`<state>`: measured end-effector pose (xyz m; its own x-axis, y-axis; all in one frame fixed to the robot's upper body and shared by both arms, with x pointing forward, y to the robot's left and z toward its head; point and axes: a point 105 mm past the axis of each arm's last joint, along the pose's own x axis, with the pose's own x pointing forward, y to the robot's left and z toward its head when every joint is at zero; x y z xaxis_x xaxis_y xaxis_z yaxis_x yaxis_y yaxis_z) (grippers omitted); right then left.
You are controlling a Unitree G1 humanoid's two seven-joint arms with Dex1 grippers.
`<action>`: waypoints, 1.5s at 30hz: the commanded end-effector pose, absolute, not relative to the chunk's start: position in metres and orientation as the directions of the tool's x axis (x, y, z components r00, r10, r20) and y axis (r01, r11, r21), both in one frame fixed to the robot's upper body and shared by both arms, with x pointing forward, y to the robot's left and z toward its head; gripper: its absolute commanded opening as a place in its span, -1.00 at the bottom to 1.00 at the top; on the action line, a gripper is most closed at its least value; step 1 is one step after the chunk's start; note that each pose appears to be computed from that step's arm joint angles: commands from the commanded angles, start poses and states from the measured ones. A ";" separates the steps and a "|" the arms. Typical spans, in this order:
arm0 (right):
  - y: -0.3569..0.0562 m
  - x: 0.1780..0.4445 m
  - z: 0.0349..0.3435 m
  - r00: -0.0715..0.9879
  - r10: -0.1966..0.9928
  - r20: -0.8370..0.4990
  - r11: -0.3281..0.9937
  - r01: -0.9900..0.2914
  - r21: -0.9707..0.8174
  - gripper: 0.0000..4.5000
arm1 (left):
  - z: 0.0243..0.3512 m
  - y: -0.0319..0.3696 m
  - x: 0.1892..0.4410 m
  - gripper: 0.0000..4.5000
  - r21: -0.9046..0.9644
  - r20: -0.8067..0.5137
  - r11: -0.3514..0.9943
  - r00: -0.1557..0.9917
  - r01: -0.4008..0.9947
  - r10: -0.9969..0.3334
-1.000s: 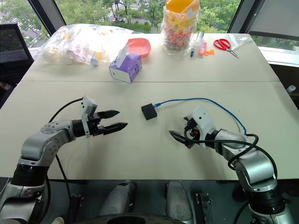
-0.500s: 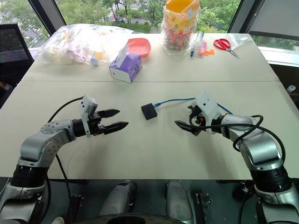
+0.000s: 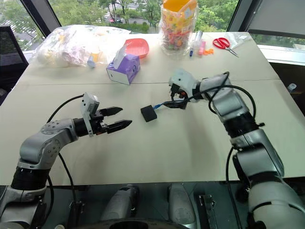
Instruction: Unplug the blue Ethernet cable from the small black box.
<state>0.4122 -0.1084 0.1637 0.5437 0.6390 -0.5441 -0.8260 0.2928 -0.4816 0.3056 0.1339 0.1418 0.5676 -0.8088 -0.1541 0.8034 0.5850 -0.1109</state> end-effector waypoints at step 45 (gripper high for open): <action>-0.077 0.343 0.203 0.667 0.741 -0.081 0.134 -0.265 -0.955 -0.99 | 0.182 0.123 0.328 1.00 -0.177 -0.025 0.541 0.545 0.822 -0.838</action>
<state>0.3513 -0.0804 0.1849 0.6727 0.7235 -0.1549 -0.3435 0.1199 -0.9315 0.3296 0.1224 0.1746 0.5605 -0.8270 -0.0443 0.8099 0.5586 -0.1790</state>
